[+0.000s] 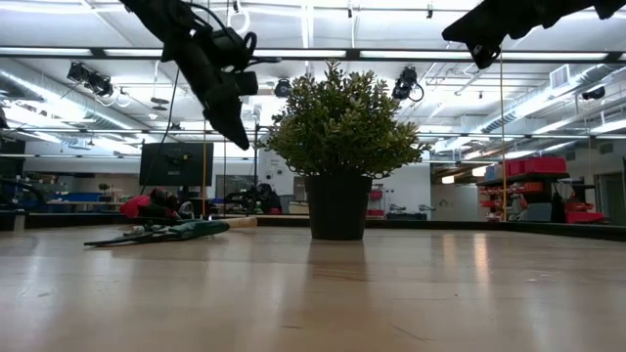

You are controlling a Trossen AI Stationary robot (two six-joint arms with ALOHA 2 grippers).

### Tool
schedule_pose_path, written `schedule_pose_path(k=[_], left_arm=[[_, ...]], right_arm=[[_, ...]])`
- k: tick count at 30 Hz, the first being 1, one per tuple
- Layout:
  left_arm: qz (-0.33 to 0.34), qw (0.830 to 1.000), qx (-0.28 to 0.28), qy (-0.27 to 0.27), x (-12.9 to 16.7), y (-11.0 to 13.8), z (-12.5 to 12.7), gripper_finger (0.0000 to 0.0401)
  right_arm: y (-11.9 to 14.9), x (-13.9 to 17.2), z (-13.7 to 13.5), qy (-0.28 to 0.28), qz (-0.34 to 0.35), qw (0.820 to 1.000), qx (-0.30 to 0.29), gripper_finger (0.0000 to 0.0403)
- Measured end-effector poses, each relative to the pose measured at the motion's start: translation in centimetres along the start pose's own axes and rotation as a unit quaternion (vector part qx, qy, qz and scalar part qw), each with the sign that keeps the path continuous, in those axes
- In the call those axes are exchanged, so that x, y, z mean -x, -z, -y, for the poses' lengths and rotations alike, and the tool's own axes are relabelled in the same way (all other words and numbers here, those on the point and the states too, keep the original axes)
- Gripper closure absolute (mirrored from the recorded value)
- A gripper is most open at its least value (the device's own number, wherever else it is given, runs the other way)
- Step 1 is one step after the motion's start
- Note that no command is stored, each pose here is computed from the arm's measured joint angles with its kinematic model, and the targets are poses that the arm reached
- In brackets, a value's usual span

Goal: Pick & Place Garden tools in Gardening bag
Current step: Put the brown hand rake into the white gardening bag

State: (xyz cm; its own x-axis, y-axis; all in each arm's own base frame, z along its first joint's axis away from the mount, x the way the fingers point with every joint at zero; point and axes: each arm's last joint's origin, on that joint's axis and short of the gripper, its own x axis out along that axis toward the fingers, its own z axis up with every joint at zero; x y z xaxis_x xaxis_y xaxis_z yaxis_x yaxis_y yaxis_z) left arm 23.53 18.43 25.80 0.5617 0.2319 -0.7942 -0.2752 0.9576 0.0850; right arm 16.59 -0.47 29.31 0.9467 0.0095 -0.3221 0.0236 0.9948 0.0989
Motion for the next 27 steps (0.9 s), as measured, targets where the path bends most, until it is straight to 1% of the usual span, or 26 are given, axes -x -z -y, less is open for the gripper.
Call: schedule_pose_path(k=[6,11,16,20,27], left_arm=[[-0.038,0.998,-0.044,0.008,-2.0,0.6,-0.4,0.0205],[-0.083,0.992,-0.087,0.02,-3.9,1.2,-0.1,0.0183],[-0.111,0.987,-0.11,0.037,-5.6,1.8,0.1,0.0169],[-0.122,0.984,-0.123,0.044,-6.3,2.1,0.1,0.0163],[-0.118,0.97,-0.201,0.063,-6.5,2.0,0.5,0.0163]], right_arm=[[0.0,0.0,0.0,0.0,0.0,1.0,0.0,0.0403],[0.0,0.0,0.0,0.0,0.0,1.0,-0.002,0.0403],[0.0,0.0,0.0,0.0,-0.001,1.0,-0.002,0.0403],[0.0,0.0,0.0,0.0,-0.001,1.0,-0.002,0.0403],[0.0,0.0,0.0,0.001,-0.002,1.0,-0.003,0.0403]])
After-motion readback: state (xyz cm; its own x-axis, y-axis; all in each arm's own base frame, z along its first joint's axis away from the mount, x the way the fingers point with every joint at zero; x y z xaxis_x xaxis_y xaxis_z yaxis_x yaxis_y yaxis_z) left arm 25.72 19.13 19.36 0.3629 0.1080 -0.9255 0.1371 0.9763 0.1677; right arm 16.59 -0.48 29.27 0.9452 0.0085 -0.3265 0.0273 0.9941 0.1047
